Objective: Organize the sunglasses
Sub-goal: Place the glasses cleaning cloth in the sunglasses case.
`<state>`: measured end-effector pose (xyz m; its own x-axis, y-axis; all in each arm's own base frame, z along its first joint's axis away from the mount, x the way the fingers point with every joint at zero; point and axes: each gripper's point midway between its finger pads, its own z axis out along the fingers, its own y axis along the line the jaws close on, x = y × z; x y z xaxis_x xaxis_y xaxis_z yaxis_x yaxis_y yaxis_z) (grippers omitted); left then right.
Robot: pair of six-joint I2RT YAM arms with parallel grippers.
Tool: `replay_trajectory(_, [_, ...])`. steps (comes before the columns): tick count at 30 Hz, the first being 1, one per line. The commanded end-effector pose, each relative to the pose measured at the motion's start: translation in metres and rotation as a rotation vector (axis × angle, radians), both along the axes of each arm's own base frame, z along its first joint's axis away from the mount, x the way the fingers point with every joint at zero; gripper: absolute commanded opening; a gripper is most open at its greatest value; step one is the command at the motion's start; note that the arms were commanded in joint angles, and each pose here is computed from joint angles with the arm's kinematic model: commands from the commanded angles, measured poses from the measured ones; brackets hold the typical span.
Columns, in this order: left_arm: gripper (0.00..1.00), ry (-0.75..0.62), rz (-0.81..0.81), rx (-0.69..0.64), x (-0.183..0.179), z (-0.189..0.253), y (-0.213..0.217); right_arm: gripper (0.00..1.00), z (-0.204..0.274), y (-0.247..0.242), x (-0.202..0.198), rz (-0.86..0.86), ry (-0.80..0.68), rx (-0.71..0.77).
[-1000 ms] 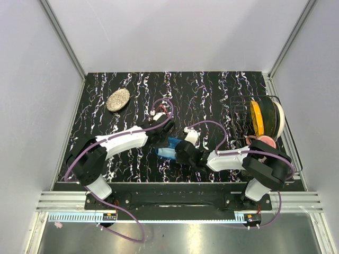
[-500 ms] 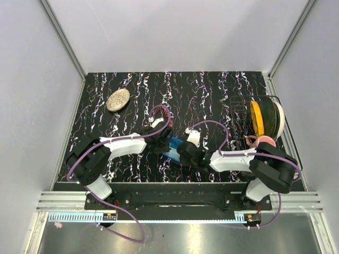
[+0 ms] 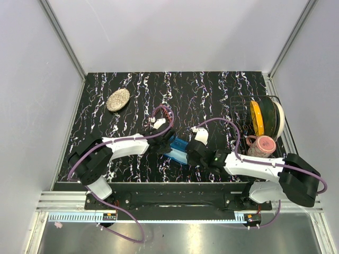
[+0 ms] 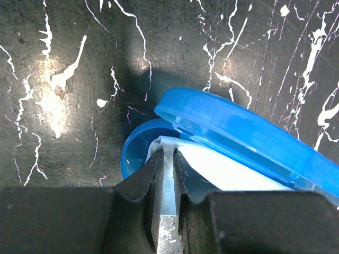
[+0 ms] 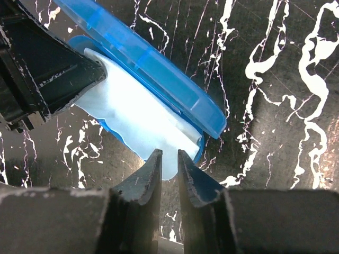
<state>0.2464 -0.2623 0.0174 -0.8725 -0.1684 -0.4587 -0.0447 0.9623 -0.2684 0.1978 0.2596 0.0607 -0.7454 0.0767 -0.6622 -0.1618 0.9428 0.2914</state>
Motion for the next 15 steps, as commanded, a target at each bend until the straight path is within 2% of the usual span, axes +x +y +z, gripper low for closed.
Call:
replay_trajectory(1, [0.18, 0.019, 0.023, 0.103, -0.004, -0.013, 0.016, 0.25, 0.012, -0.005, 0.005, -0.002, -0.043, -0.033])
replay_trajectory(6, [0.21, -0.005, 0.013, 0.103, 0.0, -0.002, 0.011, 0.26, 0.006, -0.01, 0.005, -0.018, -0.04, -0.049])
replay_trajectory(15, [0.29, -0.077, -0.024, 0.023, 0.01, 0.037, -0.009, 0.31, 0.012, -0.024, 0.003, -0.069, -0.046, -0.048])
